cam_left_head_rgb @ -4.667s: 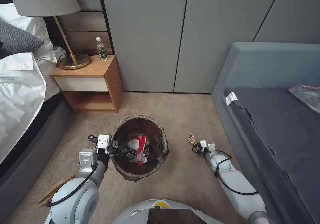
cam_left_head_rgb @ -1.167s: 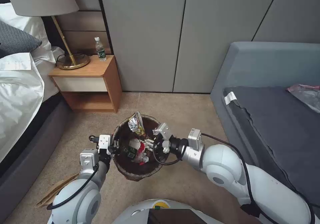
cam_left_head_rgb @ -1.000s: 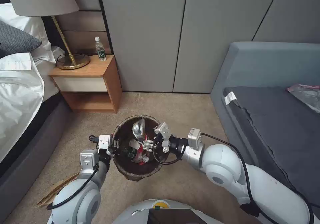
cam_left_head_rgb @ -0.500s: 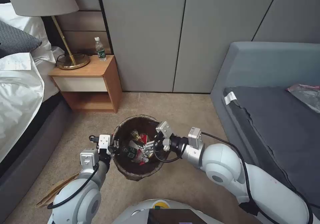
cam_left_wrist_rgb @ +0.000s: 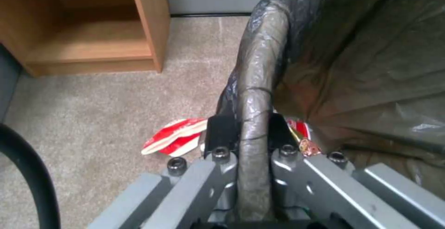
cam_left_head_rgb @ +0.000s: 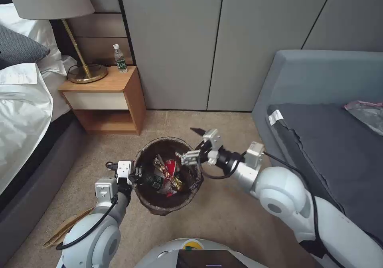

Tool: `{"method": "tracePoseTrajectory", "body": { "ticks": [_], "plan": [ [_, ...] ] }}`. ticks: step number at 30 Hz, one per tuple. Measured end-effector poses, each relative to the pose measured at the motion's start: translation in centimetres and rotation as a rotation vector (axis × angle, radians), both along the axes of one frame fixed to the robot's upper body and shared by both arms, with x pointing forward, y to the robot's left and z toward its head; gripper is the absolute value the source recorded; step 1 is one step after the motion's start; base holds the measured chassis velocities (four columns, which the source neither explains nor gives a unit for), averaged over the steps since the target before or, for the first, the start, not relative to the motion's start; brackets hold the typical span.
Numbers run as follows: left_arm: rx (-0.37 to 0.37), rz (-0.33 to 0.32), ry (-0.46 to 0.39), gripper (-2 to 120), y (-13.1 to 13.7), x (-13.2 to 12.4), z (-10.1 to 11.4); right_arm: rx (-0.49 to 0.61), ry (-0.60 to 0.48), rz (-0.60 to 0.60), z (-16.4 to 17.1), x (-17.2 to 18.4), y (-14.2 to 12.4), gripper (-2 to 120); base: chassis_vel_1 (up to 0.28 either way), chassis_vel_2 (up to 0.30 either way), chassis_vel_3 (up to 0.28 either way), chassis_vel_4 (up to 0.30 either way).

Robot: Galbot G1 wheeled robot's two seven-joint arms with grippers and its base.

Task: Pick up the trash bin, then pick up the garbage from the floor and place it into the trash bin.

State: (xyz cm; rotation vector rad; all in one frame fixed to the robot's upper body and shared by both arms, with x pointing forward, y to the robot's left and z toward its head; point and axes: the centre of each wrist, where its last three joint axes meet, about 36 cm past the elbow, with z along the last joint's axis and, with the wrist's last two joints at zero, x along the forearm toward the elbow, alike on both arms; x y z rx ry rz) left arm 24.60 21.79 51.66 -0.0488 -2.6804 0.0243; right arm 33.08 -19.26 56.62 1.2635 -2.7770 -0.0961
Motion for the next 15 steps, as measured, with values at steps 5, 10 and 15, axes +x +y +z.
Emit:
{"method": "tracePoseTrajectory", "body": {
  "ticks": [5,10,15],
  "plan": [
    [-0.003,0.002,-0.004,2,0.0,0.0,0.1,0.036,-0.070,-0.122,0.2,0.1,-0.9,100,0.000,0.000,0.000,0.000],
    [-0.004,0.007,-0.009,2,0.0,-0.1,0.2,-0.001,-0.146,-0.347,-1.7,-0.1,-3.2,100,0.000,0.000,0.000,0.000],
    [0.000,0.003,-0.017,2,0.2,-0.1,0.4,-0.055,-0.193,-0.515,-4.1,-1.3,-6.5,100,0.000,0.000,0.000,0.000]
  ]
}}
